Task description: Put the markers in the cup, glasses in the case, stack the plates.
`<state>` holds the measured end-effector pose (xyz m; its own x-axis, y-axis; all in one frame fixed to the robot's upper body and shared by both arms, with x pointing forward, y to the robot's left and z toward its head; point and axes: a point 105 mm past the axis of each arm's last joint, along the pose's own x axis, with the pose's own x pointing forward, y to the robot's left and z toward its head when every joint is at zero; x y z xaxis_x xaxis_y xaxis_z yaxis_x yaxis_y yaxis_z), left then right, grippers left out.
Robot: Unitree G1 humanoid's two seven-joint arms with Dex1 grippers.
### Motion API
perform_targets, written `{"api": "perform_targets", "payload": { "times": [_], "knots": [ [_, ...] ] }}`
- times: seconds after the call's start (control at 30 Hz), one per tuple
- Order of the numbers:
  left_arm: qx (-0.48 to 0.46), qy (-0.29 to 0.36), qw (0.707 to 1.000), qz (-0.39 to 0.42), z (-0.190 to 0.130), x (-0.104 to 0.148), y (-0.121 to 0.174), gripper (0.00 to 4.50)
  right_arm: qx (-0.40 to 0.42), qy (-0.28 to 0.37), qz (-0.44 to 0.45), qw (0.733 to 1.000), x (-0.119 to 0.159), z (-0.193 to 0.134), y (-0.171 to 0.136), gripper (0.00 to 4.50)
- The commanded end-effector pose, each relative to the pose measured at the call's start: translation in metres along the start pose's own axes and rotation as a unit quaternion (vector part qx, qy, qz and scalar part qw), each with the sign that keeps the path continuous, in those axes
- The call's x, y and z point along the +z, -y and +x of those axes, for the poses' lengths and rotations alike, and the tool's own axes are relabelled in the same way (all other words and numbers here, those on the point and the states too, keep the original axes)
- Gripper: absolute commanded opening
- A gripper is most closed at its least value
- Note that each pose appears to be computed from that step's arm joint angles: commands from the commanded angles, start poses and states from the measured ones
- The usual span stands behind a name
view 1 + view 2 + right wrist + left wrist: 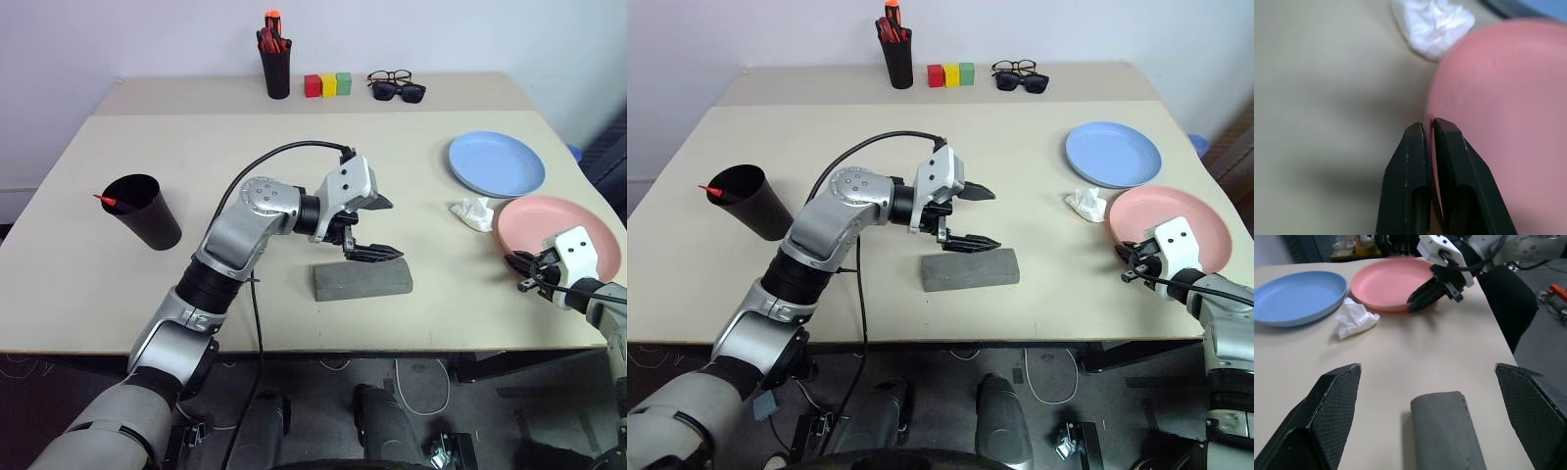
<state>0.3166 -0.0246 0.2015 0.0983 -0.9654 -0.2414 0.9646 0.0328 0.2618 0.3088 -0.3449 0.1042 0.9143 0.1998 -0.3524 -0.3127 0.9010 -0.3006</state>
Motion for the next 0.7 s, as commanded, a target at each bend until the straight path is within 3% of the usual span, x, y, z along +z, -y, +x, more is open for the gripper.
{"api": "perform_targets", "payload": {
  "times": [0.03,0.27,0.7],
  "knots": [
    [0.01,0.02,1.0,0.01,-0.002,0.012,0.003,4.5,-0.034,0.04,-0.064,0.997,0.038,-0.006,0.017,0.16],
    [0.041,0.025,0.999,-0.009,-0.003,0.011,0.002,4.5,-0.054,0.104,-0.15,0.982,0.108,0.009,0.04,0.16],
    [0.149,0.022,0.987,-0.054,-0.024,0.004,-0.006,4.5,-0.062,0.07,-0.192,0.977,0.145,0.07,0.051,0.16]
  ]
}}
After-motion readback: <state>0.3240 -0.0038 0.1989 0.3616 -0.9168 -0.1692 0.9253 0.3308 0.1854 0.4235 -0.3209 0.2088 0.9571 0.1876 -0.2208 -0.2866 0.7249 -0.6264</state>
